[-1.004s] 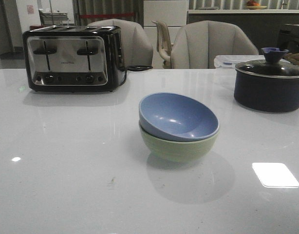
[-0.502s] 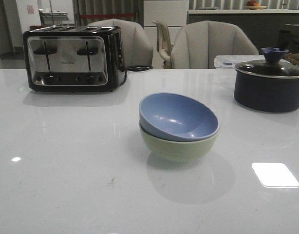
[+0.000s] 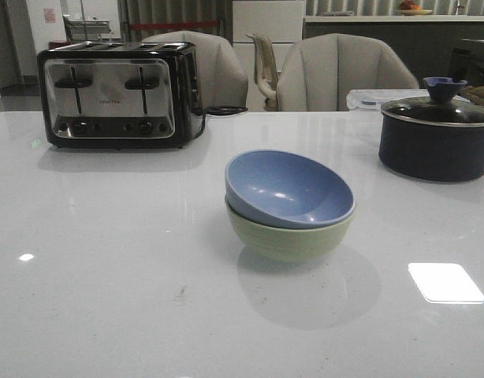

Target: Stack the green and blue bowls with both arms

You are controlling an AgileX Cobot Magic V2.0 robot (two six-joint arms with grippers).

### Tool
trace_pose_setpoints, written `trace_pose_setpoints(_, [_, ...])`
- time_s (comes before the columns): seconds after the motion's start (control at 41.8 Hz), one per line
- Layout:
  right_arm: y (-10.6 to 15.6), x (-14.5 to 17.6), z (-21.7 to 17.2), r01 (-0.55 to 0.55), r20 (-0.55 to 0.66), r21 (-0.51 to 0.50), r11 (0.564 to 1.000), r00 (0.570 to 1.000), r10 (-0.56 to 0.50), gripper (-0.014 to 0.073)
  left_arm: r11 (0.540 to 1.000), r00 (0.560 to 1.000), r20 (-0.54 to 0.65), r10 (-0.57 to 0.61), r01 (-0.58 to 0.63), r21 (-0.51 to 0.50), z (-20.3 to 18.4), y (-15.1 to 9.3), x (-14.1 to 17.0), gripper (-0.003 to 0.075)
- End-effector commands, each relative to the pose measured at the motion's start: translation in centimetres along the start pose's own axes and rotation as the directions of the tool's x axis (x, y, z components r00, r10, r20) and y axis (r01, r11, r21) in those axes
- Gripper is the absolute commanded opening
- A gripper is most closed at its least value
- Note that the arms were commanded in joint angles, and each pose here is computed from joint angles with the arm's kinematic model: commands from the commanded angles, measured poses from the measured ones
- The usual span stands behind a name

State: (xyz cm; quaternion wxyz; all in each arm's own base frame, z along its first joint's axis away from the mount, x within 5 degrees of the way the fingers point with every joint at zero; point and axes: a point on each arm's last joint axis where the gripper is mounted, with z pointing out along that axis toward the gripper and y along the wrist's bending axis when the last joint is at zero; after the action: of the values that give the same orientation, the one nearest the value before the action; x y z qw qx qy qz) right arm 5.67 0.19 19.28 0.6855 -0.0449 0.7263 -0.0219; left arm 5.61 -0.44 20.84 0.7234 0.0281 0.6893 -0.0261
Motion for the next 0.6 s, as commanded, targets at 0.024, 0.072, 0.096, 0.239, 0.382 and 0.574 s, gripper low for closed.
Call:
trace_pose_setpoints(0.024, [-0.23, -1.37, -0.28, -0.056, 0.159, 0.021, 0.998, 0.986, 0.052, 0.0034, 1.000, 0.997, 0.081, -0.004, 0.005, -0.008, -0.13, 0.07, -0.14, 0.0102])
trace_pose_setpoints(0.072, [-0.29, -1.57, -0.31, -0.098, 0.183, 0.021, 0.995, 0.979, 0.093, 0.0034, 1.000, 0.997, 0.081, -0.004, 0.005, -0.008, -0.13, 0.07, -0.14, 0.0102])
trace_pose_setpoints(0.096, [-0.32, -1.68, -0.34, -0.112, 0.196, 0.023, 0.993, 0.975, 0.105, 0.0034, 1.000, 0.997, 0.081, -0.004, 0.005, -0.008, -0.13, 0.07, -0.14, 0.0102])
trace_pose_setpoints(0.239, [-0.39, -2.05, -0.43, -0.140, 0.238, 0.020, 0.990, 0.962, 0.132, 0.0034, 1.000, 0.997, 0.081, -0.004, 0.005, -0.008, -0.13, 0.07, -0.14, 0.0102])
trace_pose_setpoints(0.382, [-0.38, -1.98, -0.41, -0.140, 0.230, 0.020, 0.990, 0.964, 0.132, 0.0034, 1.000, 0.997, 0.081, -0.004, 0.005, -0.008, -0.13, 0.07, -0.14, 0.0102])
trace_pose_setpoints(0.574, [-0.38, -1.95, -0.40, -0.140, 0.227, 0.020, 0.990, 0.965, 0.132, 0.0034, 1.000, 0.997, 0.081, -0.004, 0.005, -0.008, -0.13, 0.07, -0.14, 0.0102])
